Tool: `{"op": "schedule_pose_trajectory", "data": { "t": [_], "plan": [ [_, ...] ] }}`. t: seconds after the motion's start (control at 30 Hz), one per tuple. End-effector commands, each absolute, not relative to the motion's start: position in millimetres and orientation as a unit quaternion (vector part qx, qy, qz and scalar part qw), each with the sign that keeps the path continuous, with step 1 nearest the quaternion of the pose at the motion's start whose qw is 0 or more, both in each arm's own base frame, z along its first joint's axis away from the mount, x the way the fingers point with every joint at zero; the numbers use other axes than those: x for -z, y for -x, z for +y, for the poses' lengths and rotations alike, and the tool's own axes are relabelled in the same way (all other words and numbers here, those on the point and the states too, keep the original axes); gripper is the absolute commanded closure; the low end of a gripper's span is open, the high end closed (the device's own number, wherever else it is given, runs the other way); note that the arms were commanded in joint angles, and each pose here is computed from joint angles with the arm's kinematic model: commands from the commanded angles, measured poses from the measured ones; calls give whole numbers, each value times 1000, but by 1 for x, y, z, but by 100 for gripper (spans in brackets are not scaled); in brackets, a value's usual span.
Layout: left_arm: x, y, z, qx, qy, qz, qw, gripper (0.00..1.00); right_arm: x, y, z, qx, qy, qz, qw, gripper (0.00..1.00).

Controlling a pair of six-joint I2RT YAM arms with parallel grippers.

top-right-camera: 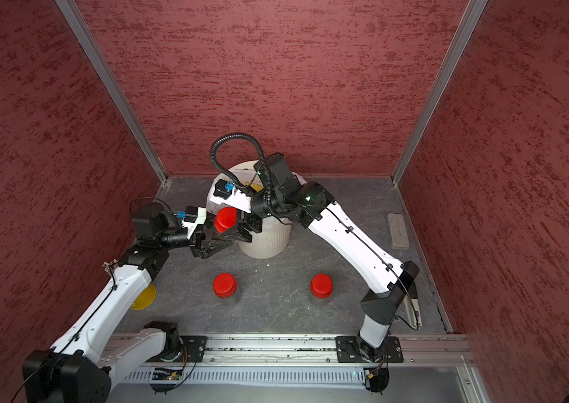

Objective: Empty moldy tea leaves from jars
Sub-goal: Unscrew the lid from the jar.

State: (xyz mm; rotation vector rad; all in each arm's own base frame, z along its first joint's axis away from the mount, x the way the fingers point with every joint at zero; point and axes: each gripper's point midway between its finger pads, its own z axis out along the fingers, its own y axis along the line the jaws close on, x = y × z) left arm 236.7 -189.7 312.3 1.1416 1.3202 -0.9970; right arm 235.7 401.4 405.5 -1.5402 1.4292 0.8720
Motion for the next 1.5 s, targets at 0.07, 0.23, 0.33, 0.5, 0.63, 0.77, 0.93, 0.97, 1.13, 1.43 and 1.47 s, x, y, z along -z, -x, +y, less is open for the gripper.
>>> {"op": "schedule_pose_trajectory", "data": {
  "t": [0.07, 0.23, 0.33, 0.5, 0.63, 0.77, 0.93, 0.97, 1.13, 1.43, 1.47],
  "plan": [
    [-316, -238, -188, 415, -478, 555, 540, 35, -445, -251, 391, -356, 520, 618, 470, 1],
    [-316, -238, -188, 411, -479, 556, 542, 35, -448, -249, 379, -373, 451, 667, 461, 1],
    [-315, -238, -188, 412, -479, 556, 541, 35, -444, -240, 376, -383, 433, 677, 456, 1],
    [-316, -238, -188, 411, -479, 554, 542, 35, -431, -236, 376, -383, 414, 695, 446, 1],
    [-316, -238, -188, 410, -480, 554, 543, 35, -425, -239, 380, -378, 396, 710, 444, 1],
    [-317, -237, -188, 410, -480, 553, 544, 35, -417, -246, 385, -371, 379, 724, 441, 1],
    [-317, -237, -188, 409, -481, 553, 544, 35, -407, -247, 390, -369, 376, 734, 429, 1],
    [-317, -237, -188, 409, -480, 553, 544, 35, -406, -248, 391, -368, 375, 736, 428, 1],
    [-316, -237, -188, 410, -480, 554, 543, 35, -400, -250, 392, -363, 371, 742, 425, 1],
    [-317, -237, -188, 410, -481, 553, 544, 35, -390, -254, 398, -358, 371, 749, 417, 5],
    [-317, -237, -188, 410, -481, 553, 544, 35, -389, -255, 399, -358, 371, 749, 415, 6]
  ]
}}
